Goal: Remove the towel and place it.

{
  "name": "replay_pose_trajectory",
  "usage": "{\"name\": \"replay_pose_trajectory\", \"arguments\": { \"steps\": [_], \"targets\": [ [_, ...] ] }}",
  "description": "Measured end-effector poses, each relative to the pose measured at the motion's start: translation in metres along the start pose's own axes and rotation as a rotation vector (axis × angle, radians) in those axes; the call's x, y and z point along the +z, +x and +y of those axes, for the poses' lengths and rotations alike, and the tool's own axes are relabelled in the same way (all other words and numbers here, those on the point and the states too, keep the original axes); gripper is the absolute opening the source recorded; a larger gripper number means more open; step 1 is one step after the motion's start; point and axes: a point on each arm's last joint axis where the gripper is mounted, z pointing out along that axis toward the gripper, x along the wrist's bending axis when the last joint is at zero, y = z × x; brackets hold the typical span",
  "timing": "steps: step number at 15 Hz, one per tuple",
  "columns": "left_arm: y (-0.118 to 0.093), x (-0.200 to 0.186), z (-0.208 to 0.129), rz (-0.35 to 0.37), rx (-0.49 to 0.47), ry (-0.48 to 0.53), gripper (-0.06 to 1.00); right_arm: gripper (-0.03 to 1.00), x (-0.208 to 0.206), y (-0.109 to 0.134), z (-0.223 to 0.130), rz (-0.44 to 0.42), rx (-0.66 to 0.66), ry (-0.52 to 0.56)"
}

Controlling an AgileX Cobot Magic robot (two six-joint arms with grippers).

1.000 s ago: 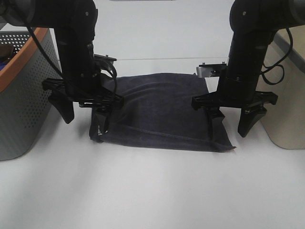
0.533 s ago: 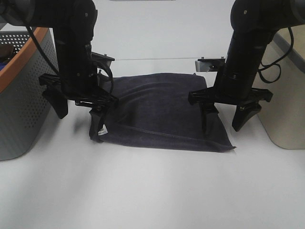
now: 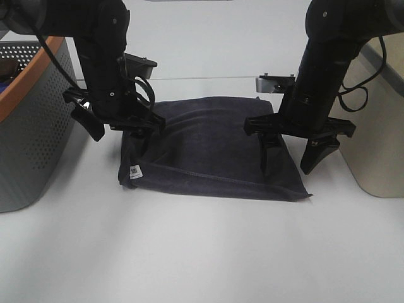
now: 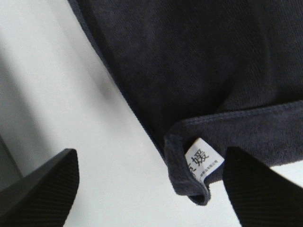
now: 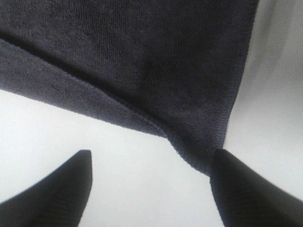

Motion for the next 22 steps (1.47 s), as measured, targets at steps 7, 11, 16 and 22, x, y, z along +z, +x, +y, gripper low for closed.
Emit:
{"name": "replay_pose_trajectory", "arguments": {
  "steps": [7, 11, 16, 22],
  "targets": [
    [0.006, 0.033, -0.02, 0.096, 0.013, 0.258, 0.76, 0.67, 0.0, 0.0, -0.001, 0.0, 0.0, 0.01],
    [0.0, 0.015, -0.019, 0.015, 0.017, 0.228, 0.71, 0.67, 0.0, 0.0, -0.001, 0.0, 0.0, 0.01],
    [0.002, -0.055, -0.039, -0.067, 0.032, 0.116, 0.71, 0.67, -0.018, 0.002, -0.007, 0.004, -0.016, -0.001],
    [0.02, -0.181, -0.11, -0.1, 0.022, -0.172, 0.71, 0.67, -0.084, 0.007, -0.035, 0.027, -0.077, -0.088]
  ]
}}
